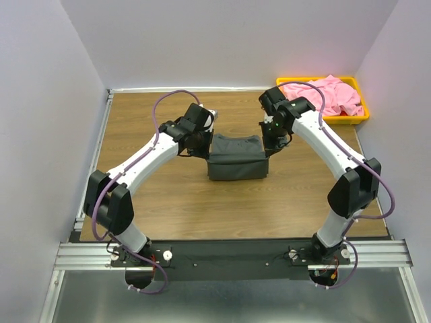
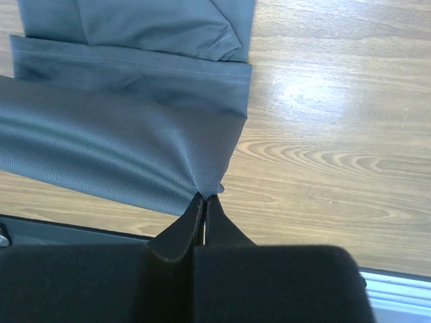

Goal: Fold and stack the t-shirts
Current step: Fold the tshirt

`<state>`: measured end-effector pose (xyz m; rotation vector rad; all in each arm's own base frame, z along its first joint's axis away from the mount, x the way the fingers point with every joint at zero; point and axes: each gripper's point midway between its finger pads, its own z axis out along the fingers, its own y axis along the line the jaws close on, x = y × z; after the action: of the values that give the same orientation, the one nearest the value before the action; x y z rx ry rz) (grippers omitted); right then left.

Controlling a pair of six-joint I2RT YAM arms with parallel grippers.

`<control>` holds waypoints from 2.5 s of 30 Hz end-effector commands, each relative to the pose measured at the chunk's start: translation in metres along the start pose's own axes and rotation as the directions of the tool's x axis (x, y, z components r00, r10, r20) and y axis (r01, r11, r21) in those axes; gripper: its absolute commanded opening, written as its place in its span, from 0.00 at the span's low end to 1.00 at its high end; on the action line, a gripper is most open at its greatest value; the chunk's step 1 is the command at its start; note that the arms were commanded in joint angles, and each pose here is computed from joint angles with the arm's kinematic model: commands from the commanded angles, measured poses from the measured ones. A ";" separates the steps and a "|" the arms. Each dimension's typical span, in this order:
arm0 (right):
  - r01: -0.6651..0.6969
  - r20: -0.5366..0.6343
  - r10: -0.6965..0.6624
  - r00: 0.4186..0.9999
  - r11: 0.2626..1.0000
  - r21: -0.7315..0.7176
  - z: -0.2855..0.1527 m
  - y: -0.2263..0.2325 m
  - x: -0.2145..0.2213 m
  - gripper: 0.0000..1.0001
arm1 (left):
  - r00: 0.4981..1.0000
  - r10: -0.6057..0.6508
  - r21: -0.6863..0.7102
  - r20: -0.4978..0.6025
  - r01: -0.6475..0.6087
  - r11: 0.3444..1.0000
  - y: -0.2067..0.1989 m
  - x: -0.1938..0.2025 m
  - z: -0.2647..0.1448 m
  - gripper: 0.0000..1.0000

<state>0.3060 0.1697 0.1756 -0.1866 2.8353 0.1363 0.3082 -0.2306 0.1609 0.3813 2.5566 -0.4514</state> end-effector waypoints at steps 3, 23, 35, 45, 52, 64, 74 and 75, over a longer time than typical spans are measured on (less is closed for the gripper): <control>-0.002 0.016 0.002 1.000 1.000 0.024 0.008 -0.008 -0.017 0.01 | 0.999 -0.004 0.005 0.038 0.003 1.000 0.007 -0.022 0.016 0.00; -0.062 -0.275 -0.027 0.961 0.949 -0.310 0.006 0.014 0.133 0.01 | 0.987 0.053 0.170 -0.155 -0.026 0.985 -0.020 0.126 -0.021 0.00; -0.134 -0.519 -0.138 0.844 0.882 -0.452 -0.031 0.038 0.238 0.01 | 0.957 0.090 0.374 -0.277 0.021 0.927 -0.057 0.206 -0.076 0.00; -0.099 -0.259 0.024 0.966 0.955 -0.281 -0.012 0.012 0.091 0.01 | 0.995 0.087 0.280 -0.057 -0.068 0.958 -0.032 0.078 -0.036 0.00; -0.194 -0.227 0.139 0.964 0.950 -0.245 0.029 -0.019 0.044 0.01 | 0.998 0.055 0.238 -0.004 -0.052 0.970 -0.007 0.008 0.027 0.00; -0.295 -0.208 0.265 0.941 0.947 -0.127 0.092 -0.067 0.037 0.01 | 0.997 0.077 0.257 0.023 -0.080 0.963 -0.012 -0.044 0.089 0.00; -0.344 -0.215 0.328 0.920 0.938 -0.039 0.130 -0.085 0.062 0.01 | 0.997 0.079 0.263 0.010 -0.079 0.962 -0.014 -0.044 0.118 0.00; -0.349 -0.209 0.337 0.918 0.937 -0.022 0.132 -0.087 0.062 0.01 | 0.997 0.079 0.262 0.007 -0.078 0.962 -0.014 -0.042 0.121 0.00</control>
<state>0.2948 0.1126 0.0443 0.2419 3.0418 0.4527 0.3823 -0.3045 0.1107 0.5803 2.4587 -0.8137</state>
